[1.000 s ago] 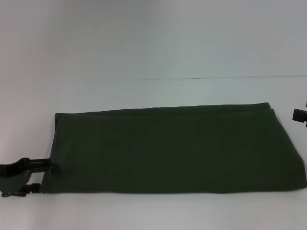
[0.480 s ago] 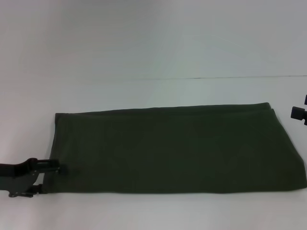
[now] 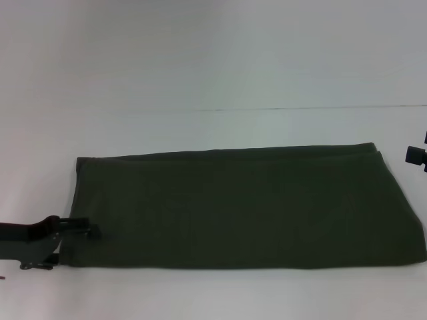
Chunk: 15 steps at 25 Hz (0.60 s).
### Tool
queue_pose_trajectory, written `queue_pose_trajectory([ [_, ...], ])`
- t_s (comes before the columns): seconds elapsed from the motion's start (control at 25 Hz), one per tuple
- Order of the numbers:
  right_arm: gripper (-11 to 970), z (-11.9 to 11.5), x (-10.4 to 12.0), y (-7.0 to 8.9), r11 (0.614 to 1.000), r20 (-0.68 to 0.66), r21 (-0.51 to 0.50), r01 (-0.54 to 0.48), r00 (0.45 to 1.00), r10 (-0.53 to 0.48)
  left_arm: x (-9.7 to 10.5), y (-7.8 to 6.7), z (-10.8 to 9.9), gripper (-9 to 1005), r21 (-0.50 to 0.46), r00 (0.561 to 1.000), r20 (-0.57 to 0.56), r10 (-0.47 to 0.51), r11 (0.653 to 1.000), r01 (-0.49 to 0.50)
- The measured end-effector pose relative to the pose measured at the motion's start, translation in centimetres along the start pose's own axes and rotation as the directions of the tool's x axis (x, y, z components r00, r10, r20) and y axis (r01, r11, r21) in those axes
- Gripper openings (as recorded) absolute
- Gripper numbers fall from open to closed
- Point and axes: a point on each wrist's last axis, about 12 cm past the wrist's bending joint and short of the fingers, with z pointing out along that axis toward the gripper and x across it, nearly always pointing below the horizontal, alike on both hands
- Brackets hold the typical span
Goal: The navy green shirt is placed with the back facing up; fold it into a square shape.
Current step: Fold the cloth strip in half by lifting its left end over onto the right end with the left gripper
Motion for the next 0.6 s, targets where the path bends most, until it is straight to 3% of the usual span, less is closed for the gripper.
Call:
queue_pose_trajectory([
  [0.6, 931, -0.1, 0.0, 0.0, 1.000, 0.008, 0.000, -0.002, 1.000, 0.002, -0.4, -1.4, 1.3, 885, 0.011, 1.000, -0.018, 0.015, 1.000, -0.015],
])
